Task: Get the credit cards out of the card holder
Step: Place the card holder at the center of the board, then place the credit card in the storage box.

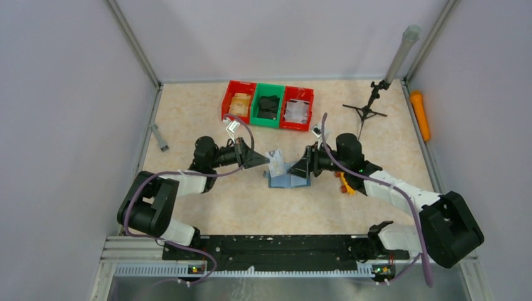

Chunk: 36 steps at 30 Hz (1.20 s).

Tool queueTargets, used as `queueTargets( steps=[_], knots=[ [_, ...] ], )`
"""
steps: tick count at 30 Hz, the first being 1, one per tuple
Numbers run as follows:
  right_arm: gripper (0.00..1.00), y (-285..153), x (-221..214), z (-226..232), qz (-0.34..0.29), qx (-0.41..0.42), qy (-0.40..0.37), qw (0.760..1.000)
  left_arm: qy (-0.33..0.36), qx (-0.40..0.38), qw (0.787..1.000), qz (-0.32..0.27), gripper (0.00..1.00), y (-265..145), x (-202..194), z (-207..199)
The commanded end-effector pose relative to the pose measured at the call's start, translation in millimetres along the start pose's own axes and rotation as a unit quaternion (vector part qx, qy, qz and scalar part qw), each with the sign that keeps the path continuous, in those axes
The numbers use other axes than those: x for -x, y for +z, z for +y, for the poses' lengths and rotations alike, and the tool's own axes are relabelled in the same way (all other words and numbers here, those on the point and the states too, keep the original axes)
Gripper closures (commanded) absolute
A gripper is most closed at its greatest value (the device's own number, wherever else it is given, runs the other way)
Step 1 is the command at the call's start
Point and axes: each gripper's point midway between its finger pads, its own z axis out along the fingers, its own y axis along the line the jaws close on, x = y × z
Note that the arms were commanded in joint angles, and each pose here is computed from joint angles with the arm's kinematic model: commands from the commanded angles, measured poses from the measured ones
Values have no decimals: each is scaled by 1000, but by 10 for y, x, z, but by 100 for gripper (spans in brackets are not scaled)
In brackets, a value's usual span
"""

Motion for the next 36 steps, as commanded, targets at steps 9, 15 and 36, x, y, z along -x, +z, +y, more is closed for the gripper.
queueTargets(
  steps=[9,15,36],
  knots=[
    [56,52,385,471,-37,93,-47,994,83,-72,994,10,100,61,-11,-469],
    [63,61,373,474,-36,98,-49,993,91,-80,992,19,100,82,-49,-524],
    [83,29,204,577,-9,147,-46,988,100,-94,990,23,100,74,-71,-596]
  ],
)
